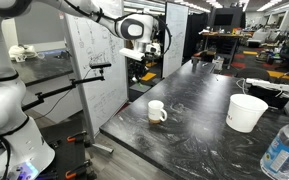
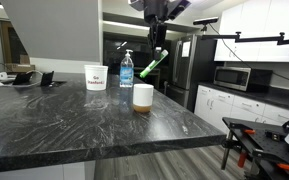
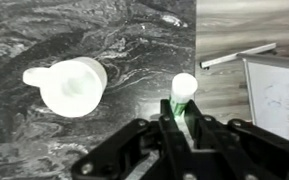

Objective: Pick up the pen from the mug cup and put it on the table.

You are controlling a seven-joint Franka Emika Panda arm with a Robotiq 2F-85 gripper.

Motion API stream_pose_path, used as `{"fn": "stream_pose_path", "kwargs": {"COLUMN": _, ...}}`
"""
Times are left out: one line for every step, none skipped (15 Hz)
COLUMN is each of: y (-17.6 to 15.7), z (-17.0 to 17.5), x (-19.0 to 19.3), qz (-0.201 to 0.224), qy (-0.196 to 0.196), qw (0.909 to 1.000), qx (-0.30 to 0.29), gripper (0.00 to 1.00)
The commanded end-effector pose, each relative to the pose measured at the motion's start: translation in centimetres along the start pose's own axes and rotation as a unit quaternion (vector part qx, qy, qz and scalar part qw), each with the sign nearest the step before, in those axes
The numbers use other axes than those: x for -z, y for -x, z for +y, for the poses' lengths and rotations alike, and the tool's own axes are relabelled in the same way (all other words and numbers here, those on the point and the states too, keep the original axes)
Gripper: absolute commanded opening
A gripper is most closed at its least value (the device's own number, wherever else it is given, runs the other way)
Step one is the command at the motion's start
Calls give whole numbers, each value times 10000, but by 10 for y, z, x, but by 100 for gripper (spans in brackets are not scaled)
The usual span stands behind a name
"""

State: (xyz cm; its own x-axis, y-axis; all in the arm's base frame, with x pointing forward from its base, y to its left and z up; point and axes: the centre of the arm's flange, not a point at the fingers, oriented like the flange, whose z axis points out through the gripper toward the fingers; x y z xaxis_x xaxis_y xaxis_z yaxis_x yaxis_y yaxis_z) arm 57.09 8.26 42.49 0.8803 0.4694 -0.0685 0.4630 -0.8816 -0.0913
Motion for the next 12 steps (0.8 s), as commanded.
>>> {"fn": "stream_pose_path", "kwargs": {"y": 21, "z": -15, "x": -29, "qz": -86, "qy": -86, "qw": 9998, "qx": 154, "gripper": 5}}
{"fn": "stream_pose_path", "kwargs": {"y": 24, "z": -17, "x": -39, "qz": -178, "qy": -114, "qw": 9996, "qx": 175, "gripper": 5}}
{"fn": "stream_pose_path", "kwargs": {"y": 28, "z": -16, "x": -48, "qz": -183, "qy": -183, "qw": 9993, "qx": 255, "gripper": 5}}
{"fn": "stream_pose_path", "kwargs": {"y": 30, "z": -16, "x": -58, "qz": -36, "qy": -131, "qw": 9997, "qx": 223, "gripper": 5}}
{"fn": "stream_pose_path", "kwargs": {"y": 30, "z": -14, "x": -65, "qz": 184, "qy": -137, "qw": 9997, "qx": 92, "gripper": 5}}
{"fn": "stream_pose_path", "kwargs": {"y": 29, "z": -13, "x": -70, "qz": 436, "qy": -161, "qw": 9989, "qx": -47, "gripper": 5}}
{"fn": "stream_pose_path", "kwargs": {"y": 30, "z": -12, "x": -74, "qz": 617, "qy": -153, "qw": 9979, "qx": -108, "gripper": 5}}
{"fn": "stream_pose_path", "kwargs": {"y": 30, "z": -10, "x": -78, "qz": 744, "qy": -112, "qw": 9971, "qx": -111, "gripper": 5}}
{"fn": "stream_pose_path", "kwargs": {"y": 31, "z": -8, "x": -80, "qz": 827, "qy": -74, "qw": 9965, "qx": -117, "gripper": 5}}
{"fn": "stream_pose_path", "kwargs": {"y": 31, "z": -5, "x": -83, "qz": 898, "qy": -23, "qw": 9958, "qx": -154, "gripper": 5}}
{"fn": "stream_pose_path", "kwargs": {"y": 33, "z": -2, "x": -87, "qz": 944, "qy": 39, "qw": 9953, "qx": -187, "gripper": 5}}
{"fn": "stream_pose_path", "kwargs": {"y": 35, "z": 0, "x": -90, "qz": 1003, "qy": 30, "qw": 9948, "qx": -190, "gripper": 5}}
